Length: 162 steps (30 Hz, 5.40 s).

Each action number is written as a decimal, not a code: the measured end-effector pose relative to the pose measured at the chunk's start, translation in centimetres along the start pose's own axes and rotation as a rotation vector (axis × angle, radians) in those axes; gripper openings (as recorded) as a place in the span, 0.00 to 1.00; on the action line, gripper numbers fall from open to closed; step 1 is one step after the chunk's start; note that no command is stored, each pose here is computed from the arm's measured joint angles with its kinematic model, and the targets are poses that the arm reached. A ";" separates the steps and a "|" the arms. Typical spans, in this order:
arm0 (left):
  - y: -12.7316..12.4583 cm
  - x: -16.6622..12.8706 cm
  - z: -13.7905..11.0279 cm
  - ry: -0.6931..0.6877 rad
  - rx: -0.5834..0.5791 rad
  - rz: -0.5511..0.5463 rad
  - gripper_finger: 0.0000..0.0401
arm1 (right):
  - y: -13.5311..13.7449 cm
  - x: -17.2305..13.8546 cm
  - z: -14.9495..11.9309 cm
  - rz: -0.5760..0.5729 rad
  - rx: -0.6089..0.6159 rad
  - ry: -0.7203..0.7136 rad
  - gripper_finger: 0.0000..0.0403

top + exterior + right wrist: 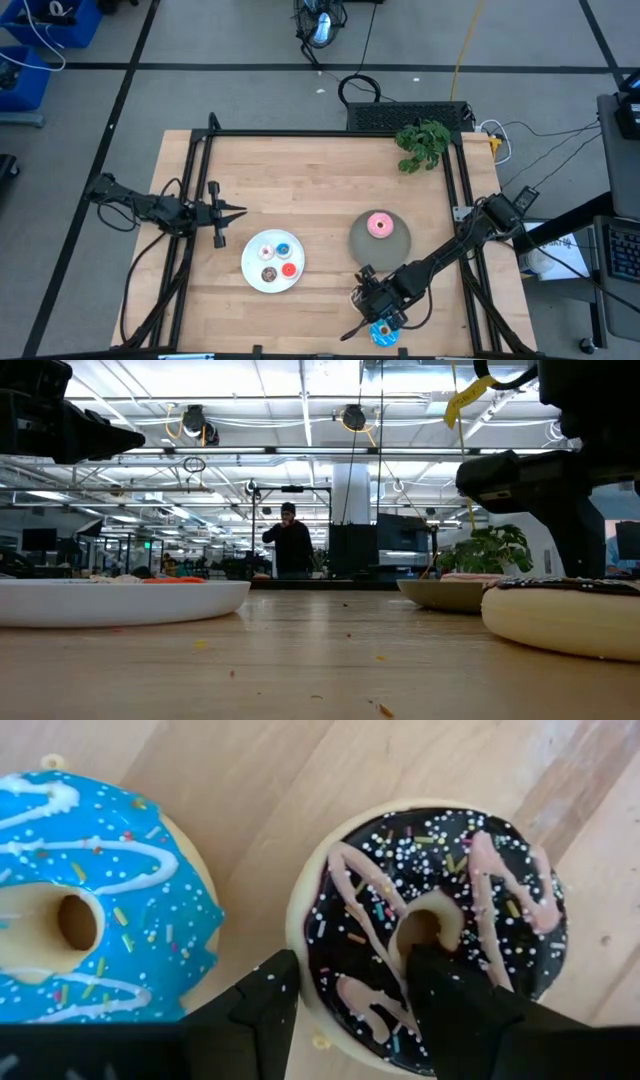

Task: Pick & Place donuts
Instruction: Put the large black donut on the gray plate, then put the large blue donut on the gray plate

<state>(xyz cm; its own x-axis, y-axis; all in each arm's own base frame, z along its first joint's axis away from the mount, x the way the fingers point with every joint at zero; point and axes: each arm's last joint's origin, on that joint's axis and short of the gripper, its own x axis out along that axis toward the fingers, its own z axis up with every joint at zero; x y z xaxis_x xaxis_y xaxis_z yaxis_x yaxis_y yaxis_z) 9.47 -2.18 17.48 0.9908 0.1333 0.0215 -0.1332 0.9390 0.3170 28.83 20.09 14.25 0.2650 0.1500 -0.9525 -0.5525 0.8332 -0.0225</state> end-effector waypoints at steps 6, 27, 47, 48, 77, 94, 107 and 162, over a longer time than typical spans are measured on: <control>0.0 0.0 0.0 0.000 0.004 0.000 0.10 | -0.1 0.2 0.0 -0.019 -0.007 -0.013 0.38; 0.0 0.0 0.0 0.001 0.003 -0.001 0.10 | -1.0 -6.9 3.2 -0.215 0.020 0.112 0.04; 0.0 0.0 0.0 0.002 0.004 -0.001 0.10 | -2.1 -9.8 -7.5 -0.318 0.445 0.206 0.03; 0.0 0.0 0.0 -0.002 0.002 0.000 0.10 | -2.3 -9.4 -7.9 -0.303 0.469 0.209 0.03; 0.1 0.0 0.2 -0.014 -0.006 0.006 0.10 | -5.2 -6.8 -9.8 -0.170 0.602 0.255 0.21; 0.1 0.0 0.1 -0.014 -0.006 0.007 0.10 | -5.4 -8.2 -8.3 -0.108 0.598 0.216 0.46; 0.1 0.0 0.1 -0.013 -0.006 0.007 0.10 | -3.4 -13.5 -2.4 -0.111 0.541 0.085 0.31; 0.0 0.0 0.1 -0.012 -0.088 -0.004 0.10 | 5.1 -6.8 6.6 -0.108 0.376 0.109 0.01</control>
<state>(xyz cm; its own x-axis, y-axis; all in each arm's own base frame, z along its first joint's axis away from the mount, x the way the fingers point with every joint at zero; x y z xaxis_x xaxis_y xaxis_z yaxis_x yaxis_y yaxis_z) 9.47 -2.20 17.60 0.9915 0.1263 0.0317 -0.1302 0.9638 0.2325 29.41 26.79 22.61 0.2091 0.0105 -0.9778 -0.1934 0.9806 -0.0308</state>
